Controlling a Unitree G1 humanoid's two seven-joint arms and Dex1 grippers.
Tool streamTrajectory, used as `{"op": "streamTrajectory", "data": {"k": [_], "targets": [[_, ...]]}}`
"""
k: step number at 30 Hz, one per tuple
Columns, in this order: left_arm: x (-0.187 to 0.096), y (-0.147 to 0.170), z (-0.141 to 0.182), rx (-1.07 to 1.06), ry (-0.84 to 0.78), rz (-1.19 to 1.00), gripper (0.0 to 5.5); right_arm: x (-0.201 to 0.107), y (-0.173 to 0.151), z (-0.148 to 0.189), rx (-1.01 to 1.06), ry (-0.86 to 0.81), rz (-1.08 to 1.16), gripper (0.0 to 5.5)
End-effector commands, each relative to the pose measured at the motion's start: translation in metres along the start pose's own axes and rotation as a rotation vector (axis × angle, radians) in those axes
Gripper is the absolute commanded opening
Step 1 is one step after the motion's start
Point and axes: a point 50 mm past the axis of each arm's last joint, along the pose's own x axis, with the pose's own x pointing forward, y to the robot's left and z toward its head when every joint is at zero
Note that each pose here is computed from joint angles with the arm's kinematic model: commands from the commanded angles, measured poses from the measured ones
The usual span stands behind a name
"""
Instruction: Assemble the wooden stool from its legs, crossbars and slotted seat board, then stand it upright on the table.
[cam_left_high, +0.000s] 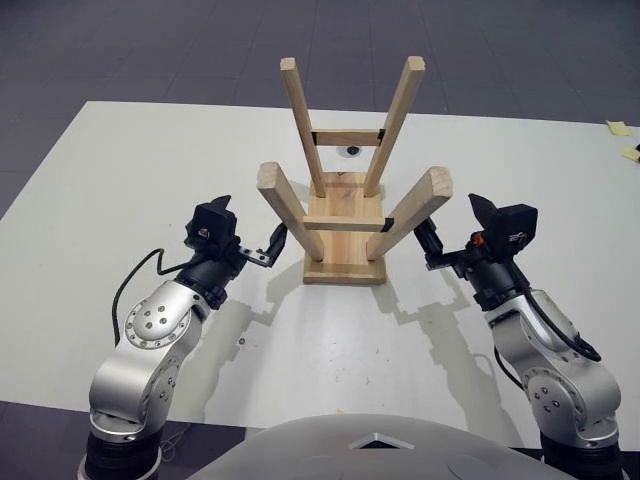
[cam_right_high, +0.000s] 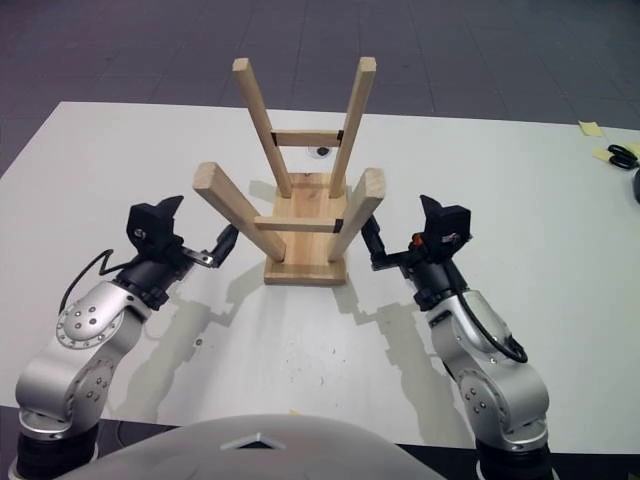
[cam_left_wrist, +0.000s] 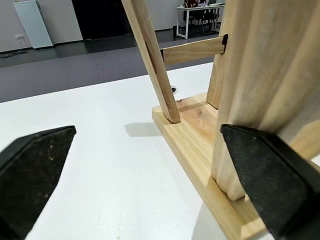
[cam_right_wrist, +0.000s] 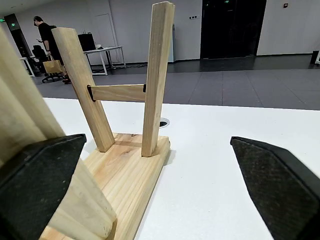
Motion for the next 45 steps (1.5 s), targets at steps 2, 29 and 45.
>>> {"op": "streamTrajectory", "data": {"k": [2,29,45], "targets": [[-0.005,-0.012,-0.024,-0.015,0.143,-0.129,5.4,0.005,0.006,0.002,0.006,-0.003,0.085,5.39],[0.017,0.077,-0.01,0.133,0.091,0.231,5.4,0.018,0.011,-0.011,-0.083,0.126,0.42,5.39],[0.045,0.072,0.035,0.098,-0.117,0.136,5.4,0.099,-0.02,-0.004,0.0,0.011,0.188,5.39]]}}
